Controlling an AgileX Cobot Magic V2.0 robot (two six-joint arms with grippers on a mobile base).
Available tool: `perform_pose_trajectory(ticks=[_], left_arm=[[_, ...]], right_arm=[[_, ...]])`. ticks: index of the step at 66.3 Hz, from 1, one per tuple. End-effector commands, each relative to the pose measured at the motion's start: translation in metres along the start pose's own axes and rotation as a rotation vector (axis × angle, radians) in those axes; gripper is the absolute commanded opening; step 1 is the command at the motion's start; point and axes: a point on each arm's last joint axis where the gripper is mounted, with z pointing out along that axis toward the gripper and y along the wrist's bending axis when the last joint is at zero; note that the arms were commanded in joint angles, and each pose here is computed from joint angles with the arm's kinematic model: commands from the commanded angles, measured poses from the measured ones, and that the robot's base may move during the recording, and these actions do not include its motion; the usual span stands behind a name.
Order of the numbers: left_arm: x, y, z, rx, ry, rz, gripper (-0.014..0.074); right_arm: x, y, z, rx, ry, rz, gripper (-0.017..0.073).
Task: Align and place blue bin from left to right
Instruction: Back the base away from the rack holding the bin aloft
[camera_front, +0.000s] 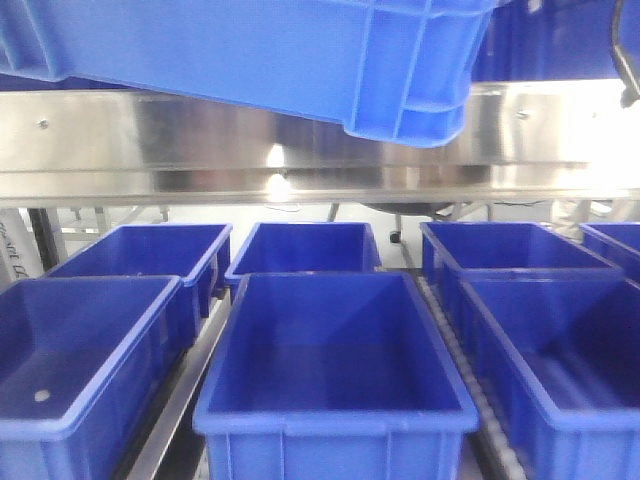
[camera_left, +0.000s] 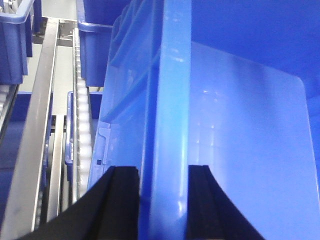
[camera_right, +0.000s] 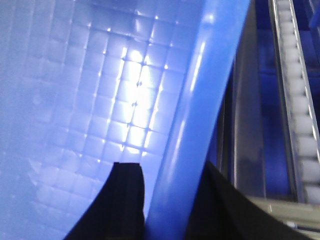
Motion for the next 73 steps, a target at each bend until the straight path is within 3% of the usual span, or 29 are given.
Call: perform_pose_trajectory(ticks=[1, 73], left_arm=[[-0.0226, -0.0123, -0.0166, 0.081, -0.19, -0.067, -0.0111], [-0.0226, -0.0123, -0.0166, 0.081, -0.19, -0.067, -0.0111]], right_arm=[[-0.0063, 0.0068, -0.0132, -0.06, -0.077, -0.017, -0.0068], [-0.0063, 0.0068, -0.0132, -0.06, -0.077, -0.017, -0.0068]])
